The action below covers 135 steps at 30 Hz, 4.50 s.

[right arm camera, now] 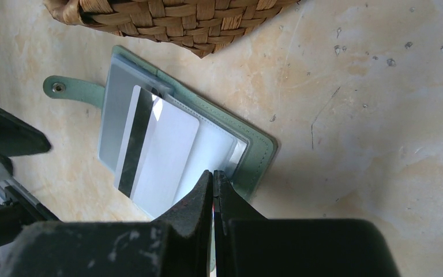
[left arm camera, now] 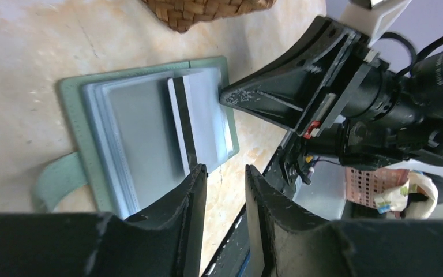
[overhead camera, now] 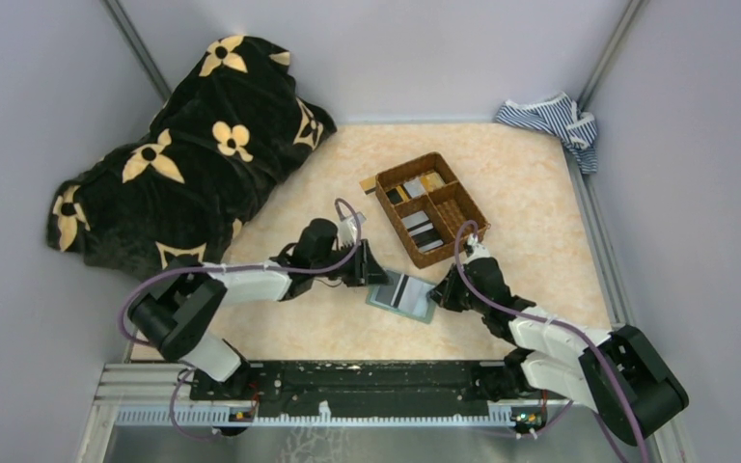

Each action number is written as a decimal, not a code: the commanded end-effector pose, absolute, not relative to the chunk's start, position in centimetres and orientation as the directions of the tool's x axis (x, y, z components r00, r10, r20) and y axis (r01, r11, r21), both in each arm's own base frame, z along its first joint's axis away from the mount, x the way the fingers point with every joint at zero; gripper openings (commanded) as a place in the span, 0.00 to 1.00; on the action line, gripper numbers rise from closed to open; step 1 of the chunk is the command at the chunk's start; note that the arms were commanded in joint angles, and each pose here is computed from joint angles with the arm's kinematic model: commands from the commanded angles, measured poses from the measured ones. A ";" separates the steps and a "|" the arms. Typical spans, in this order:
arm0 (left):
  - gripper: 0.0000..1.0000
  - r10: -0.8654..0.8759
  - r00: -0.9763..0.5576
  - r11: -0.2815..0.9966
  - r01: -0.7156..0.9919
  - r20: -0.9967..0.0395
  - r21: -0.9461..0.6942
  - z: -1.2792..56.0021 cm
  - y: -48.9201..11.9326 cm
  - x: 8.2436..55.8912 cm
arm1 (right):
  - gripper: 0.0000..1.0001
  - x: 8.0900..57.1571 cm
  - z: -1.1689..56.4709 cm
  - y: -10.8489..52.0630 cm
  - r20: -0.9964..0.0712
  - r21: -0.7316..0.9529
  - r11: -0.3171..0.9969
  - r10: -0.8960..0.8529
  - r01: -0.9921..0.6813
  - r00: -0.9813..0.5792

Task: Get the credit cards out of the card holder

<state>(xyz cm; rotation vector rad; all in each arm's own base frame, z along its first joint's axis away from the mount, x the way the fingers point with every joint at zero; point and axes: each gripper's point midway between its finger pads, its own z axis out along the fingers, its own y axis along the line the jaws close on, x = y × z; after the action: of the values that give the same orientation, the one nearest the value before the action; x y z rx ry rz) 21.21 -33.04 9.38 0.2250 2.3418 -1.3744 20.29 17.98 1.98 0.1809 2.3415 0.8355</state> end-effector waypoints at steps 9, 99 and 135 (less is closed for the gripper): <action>0.60 0.007 -0.926 0.420 0.345 -0.376 -0.840 7.3 -35.8 19.9 | 0.00 19.0 0.2 17.1 -0.490 0.580 0.814 0.305 -0.044 -0.816; 0.00 -0.264 -0.806 -0.054 0.561 -0.530 -0.826 19.2 -29.1 17.7 | 0.42 21.4 20.0 24.6 -0.760 0.647 0.475 0.329 -0.597 -0.561; 0.00 -0.261 -0.836 -0.099 0.520 -0.483 -0.848 18.5 -31.1 18.3 | 0.43 19.5 22.1 26.5 -0.755 0.656 0.377 0.323 -0.654 -0.570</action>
<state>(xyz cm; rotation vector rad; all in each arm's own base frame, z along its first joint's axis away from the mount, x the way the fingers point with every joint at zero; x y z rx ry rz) 18.31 -30.83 16.01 0.2152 1.8197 -1.9466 19.17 25.70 18.16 -0.2586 1.8637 1.3076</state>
